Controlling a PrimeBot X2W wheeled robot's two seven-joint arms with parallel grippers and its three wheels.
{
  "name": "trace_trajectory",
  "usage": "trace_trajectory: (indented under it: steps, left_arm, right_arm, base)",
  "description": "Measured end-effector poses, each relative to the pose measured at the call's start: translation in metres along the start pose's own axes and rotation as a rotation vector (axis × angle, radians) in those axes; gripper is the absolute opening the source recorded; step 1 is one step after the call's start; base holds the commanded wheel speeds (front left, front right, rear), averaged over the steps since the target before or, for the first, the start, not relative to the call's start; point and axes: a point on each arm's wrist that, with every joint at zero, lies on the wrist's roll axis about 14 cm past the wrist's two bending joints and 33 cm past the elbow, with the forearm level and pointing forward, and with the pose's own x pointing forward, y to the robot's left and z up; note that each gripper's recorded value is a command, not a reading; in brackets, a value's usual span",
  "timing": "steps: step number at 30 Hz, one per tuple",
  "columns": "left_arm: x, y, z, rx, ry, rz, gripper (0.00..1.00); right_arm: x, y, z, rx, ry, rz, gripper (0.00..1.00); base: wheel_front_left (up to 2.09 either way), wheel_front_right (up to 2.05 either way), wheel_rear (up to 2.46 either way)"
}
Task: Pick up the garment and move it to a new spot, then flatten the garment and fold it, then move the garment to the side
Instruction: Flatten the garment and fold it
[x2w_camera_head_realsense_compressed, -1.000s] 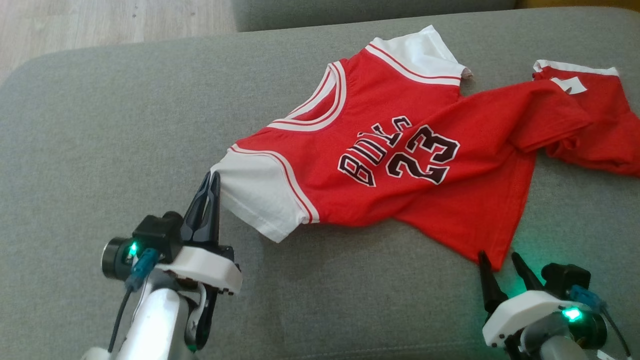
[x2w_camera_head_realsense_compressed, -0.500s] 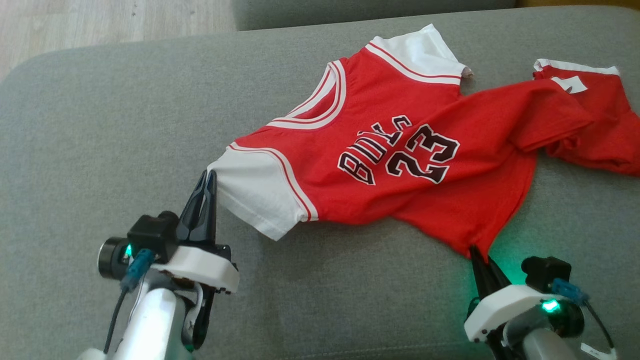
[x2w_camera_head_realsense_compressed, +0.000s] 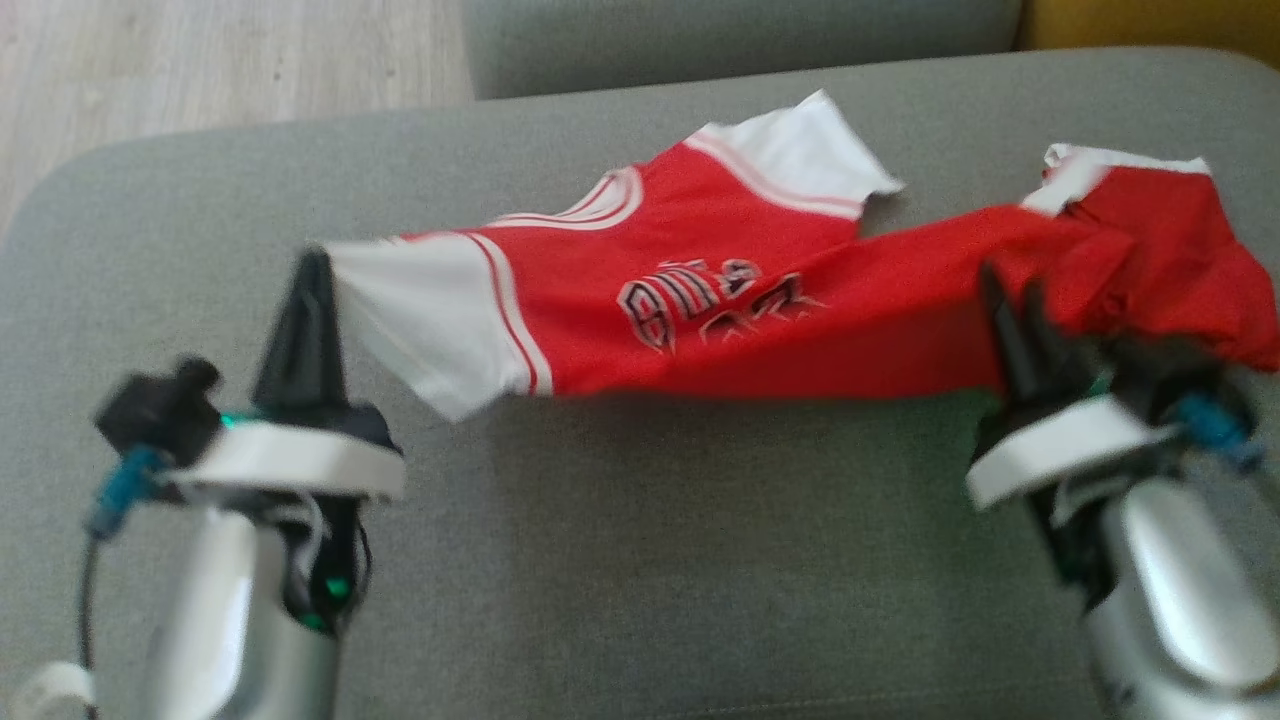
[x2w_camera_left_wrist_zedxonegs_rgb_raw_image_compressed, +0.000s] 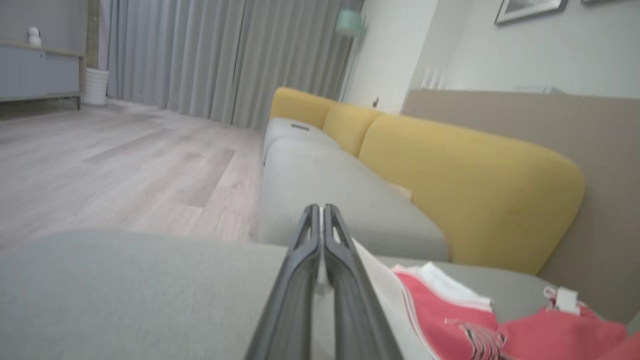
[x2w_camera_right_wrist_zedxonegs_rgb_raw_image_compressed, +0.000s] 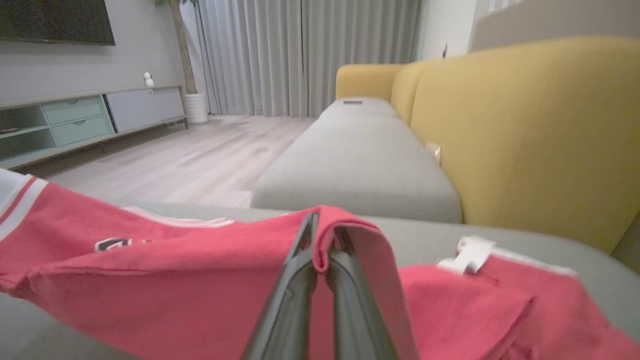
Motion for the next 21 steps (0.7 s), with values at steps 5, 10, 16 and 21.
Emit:
trace_trajectory:
  steps: [5, 10, 16, 21]
  left_arm:
    - [0.018, 0.000, 0.056, -0.049, -0.158, -0.008, 0.00]
    - [0.022, -0.001, 0.114, -0.087, -0.318, -0.014, 0.00]
    - [0.013, -0.009, 0.172, -0.124, -0.452, -0.042, 0.00]
    - [-0.004, -0.019, 0.221, -0.144, -0.565, -0.059, 0.00]
  right_arm:
    - [0.013, -0.005, 0.076, -0.113, -0.156, 0.055, 0.00]
    - [0.010, -0.001, 0.147, -0.201, -0.304, 0.101, 0.00]
    - [-0.004, 0.011, 0.190, -0.231, -0.400, 0.140, 0.00]
    - [-0.016, 0.012, 0.217, -0.218, -0.471, 0.136, 0.00]
  base:
    - [0.00, 0.00, 0.00]
    - [0.00, 0.00, 0.00]
    - [0.00, 0.00, 0.00]
    - [0.00, 0.00, 0.00]
